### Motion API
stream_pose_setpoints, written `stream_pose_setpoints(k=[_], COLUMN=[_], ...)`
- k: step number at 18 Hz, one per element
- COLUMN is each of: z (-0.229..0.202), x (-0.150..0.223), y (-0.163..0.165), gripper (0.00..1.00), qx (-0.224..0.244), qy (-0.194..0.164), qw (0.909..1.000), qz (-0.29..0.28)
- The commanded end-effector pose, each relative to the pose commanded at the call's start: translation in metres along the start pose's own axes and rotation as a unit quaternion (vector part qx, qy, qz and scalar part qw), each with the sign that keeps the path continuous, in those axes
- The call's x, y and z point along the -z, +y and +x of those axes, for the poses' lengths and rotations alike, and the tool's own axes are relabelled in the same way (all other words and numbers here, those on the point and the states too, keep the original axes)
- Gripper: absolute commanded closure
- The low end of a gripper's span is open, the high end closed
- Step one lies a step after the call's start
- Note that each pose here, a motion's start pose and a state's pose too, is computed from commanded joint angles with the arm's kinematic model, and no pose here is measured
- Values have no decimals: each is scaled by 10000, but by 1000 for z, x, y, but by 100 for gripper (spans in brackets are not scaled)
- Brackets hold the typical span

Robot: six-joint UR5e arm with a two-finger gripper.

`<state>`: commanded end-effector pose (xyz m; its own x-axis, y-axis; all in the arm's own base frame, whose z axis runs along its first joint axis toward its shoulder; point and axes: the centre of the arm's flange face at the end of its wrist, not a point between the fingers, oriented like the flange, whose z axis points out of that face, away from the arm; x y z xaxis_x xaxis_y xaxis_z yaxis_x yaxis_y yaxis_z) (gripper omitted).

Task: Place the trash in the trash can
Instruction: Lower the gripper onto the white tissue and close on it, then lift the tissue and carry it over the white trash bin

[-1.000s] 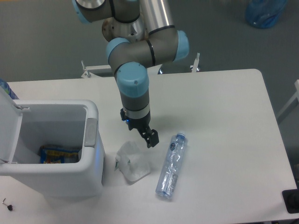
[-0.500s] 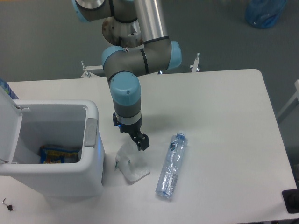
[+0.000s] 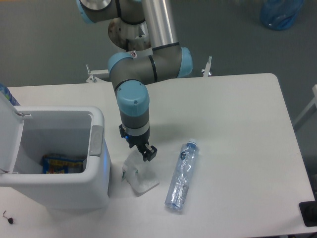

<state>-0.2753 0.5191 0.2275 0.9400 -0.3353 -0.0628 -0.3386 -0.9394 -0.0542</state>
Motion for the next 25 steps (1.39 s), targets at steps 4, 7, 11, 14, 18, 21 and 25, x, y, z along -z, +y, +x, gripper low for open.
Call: stream_pose_setpoints(k=[4,7,11,14,18,21,25], z=[-2,-8,-20,-25,-43,-60,-74], x=[3,13,27,38,70,107,143], y=[-1,-2,0,5,10,10,5], gripper=[97,97,97,98,98,98,97], qx=[114,174,262,320,701,1100,1477], qy=[-37,-131,-247,-341,-425,-550,-698], qw=[9999,9997,9992,9987,9942,9854,9743], qz=[12,64,158,212,702,1174,1550])
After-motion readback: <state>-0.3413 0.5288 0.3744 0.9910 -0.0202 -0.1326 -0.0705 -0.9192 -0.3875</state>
